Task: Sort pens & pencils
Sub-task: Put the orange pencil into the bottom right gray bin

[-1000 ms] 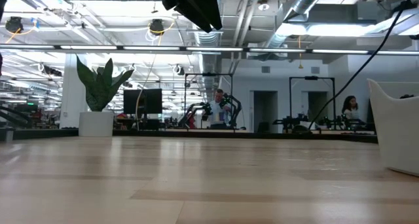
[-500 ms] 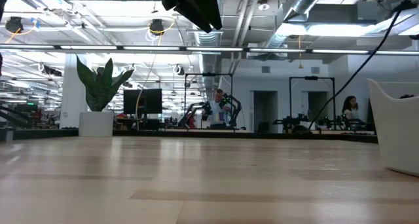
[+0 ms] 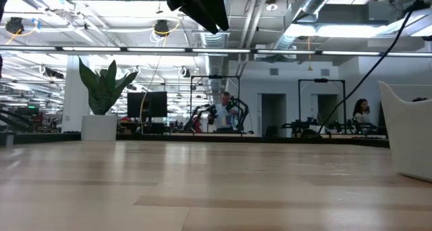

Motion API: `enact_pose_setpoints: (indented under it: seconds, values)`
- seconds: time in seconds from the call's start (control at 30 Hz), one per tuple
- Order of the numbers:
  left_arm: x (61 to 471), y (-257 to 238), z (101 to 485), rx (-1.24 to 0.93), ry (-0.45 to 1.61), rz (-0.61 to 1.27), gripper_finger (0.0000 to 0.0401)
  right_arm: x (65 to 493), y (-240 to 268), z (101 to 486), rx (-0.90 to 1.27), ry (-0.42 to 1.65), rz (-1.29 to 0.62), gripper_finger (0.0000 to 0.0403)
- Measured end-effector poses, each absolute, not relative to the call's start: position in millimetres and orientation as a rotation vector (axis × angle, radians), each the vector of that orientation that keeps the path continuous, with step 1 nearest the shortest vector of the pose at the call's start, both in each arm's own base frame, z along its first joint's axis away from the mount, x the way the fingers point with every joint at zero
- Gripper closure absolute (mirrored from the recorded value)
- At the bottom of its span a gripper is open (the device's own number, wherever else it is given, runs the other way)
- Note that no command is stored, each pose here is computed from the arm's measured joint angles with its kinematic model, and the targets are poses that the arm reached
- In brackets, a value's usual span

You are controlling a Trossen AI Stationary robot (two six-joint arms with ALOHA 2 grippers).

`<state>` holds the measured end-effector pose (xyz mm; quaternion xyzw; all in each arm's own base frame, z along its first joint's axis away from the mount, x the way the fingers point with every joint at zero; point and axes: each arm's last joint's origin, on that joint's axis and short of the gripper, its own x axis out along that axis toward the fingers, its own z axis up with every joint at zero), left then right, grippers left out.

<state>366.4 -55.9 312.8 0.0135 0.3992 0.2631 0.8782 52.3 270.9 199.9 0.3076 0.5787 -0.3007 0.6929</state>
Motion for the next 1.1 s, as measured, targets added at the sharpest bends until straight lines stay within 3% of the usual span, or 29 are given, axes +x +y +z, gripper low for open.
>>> enact_pose_setpoints:
  seconds: [1.1]
  values:
    - [366.6, -55.8, 312.9, 0.028, 0.831, 0.549, 0.0214, 71.1, 250.4, 163.8, 0.56, 1.407, -0.648, 0.0347]
